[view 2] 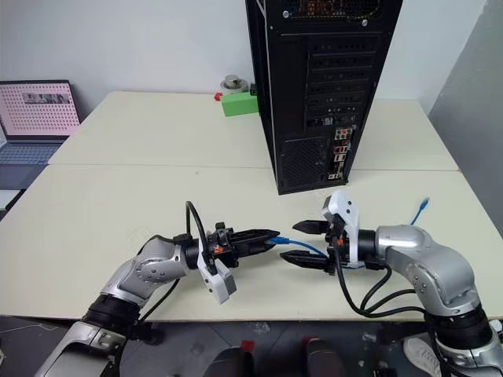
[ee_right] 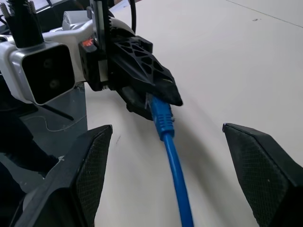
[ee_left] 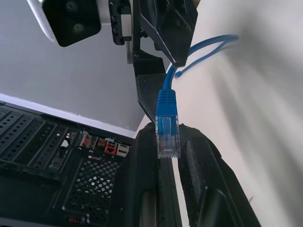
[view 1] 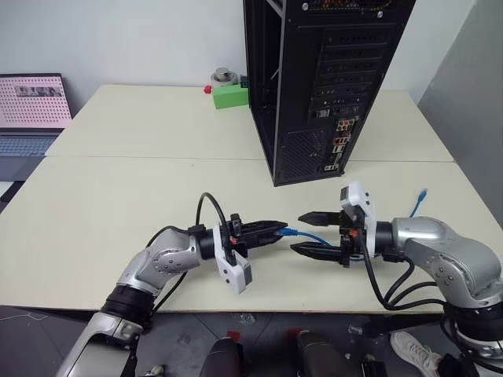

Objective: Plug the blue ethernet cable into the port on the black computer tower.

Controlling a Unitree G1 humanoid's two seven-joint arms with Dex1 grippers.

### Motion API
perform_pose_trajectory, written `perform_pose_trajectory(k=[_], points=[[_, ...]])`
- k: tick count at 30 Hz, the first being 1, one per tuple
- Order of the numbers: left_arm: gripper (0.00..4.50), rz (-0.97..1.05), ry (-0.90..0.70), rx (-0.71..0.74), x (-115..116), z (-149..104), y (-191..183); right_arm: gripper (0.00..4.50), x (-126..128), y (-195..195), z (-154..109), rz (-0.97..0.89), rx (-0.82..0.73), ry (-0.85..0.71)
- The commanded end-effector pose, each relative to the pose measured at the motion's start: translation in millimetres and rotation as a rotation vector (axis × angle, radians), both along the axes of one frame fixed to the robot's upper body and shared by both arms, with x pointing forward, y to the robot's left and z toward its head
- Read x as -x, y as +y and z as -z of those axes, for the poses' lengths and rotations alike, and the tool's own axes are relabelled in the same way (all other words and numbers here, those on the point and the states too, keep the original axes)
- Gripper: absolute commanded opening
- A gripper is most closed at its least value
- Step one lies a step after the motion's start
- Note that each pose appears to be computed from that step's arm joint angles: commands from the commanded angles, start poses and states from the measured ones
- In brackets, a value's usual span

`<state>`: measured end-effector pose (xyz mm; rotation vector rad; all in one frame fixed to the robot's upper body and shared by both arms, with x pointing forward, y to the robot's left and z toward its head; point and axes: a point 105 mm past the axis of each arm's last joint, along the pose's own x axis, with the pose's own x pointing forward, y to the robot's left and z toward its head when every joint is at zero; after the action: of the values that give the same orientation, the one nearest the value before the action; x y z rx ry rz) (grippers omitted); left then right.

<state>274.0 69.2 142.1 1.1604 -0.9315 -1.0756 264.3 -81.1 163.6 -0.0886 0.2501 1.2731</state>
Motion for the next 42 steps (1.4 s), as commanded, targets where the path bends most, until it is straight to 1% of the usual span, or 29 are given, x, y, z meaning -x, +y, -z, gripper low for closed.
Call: perform_pose_trajectory(k=[1,3,7,9,14,17,18,23,27,29,30,33,35,38,40,42], points=[[0.30,-0.011,-0.051,0.018,-4.1,-9.7,1.2,3.77,0.9,8.2,-7.2,-0.029,-0.027,-0.012],[0.30,-0.015,-0.057,0.012,-4.6,-8.8,2.0,3.48,0.4,10.4,-7.4,-0.033,-0.035,-0.009],[0.30,-0.031,-0.071,0.021,-6.4,-10.8,3.0,2.32,-0.5,13.2,-6.2,-0.035,-0.037,-0.004],[0.30,-0.036,-0.077,0.022,-7.0,-11.5,3.1,2.05,-1.4,14.5,-5.8,-0.035,-0.037,-0.005],[0.30,-0.034,-0.086,0.024,-5.7,-11.5,2.5,1.09,-2.6,16.0,-6.6,-0.035,-0.044,-0.001],[0.30,-0.027,-0.090,0.025,-3.4,-10.7,2.0,0.33,-2.7,16.1,-6.9,-0.036,-0.049,0.006],[0.30,-0.022,-0.091,0.023,-2.1,-9.9,1.6,0.02,-2.9,16.0,-7.0,-0.036,-0.049,0.009],[0.30,-0.008,-0.096,0.010,1.3,-6.4,0.6,0.00,-3.0,15.4,-6.1,-0.041,-0.040,0.020],[0.30,-0.035,-0.047,-0.028,-2.4,5.6,5.1,0.00,-3.4,13.5,-4.8,-0.043,-0.027,0.026],[1.00,-0.052,-0.024,-0.019,-4.6,7.4,7.8,0.00,-3.7,12.3,-4.8,-0.042,-0.020,0.022],[1.12,-0.059,-0.001,-0.017,-5.6,8.6,8.9,0.00,-3.6,11.3,-4.8,-0.043,-0.011,0.016],[1.88,-0.078,0.071,-0.029,-8.2,14.4,10.9,0.00,-2.6,7.0,-5.0,-0.042,0.016,-0.005],[2.33,-0.101,0.118,-0.008,-11.4,14.2,12.9,0.00,-2.7,2.6,-6.2,-0.030,0.028,-0.019],[2.88,-0.128,0.212,0.048,-14.6,11.9,14.3,0.00,-6.3,-12.9,-7.8,0.031,0.072,-0.072],[3.25,-0.143,0.247,0.066,-16.1,11.2,13.9,0.00,-10.7,-21.4,-9.8,0.080,0.090,-0.108],[3.65,-0.220,0.359,0.171,-28.0,7.4,11.4,0.00,-22.0,-33.9,-17.1,0.179,0.094,-0.172]])
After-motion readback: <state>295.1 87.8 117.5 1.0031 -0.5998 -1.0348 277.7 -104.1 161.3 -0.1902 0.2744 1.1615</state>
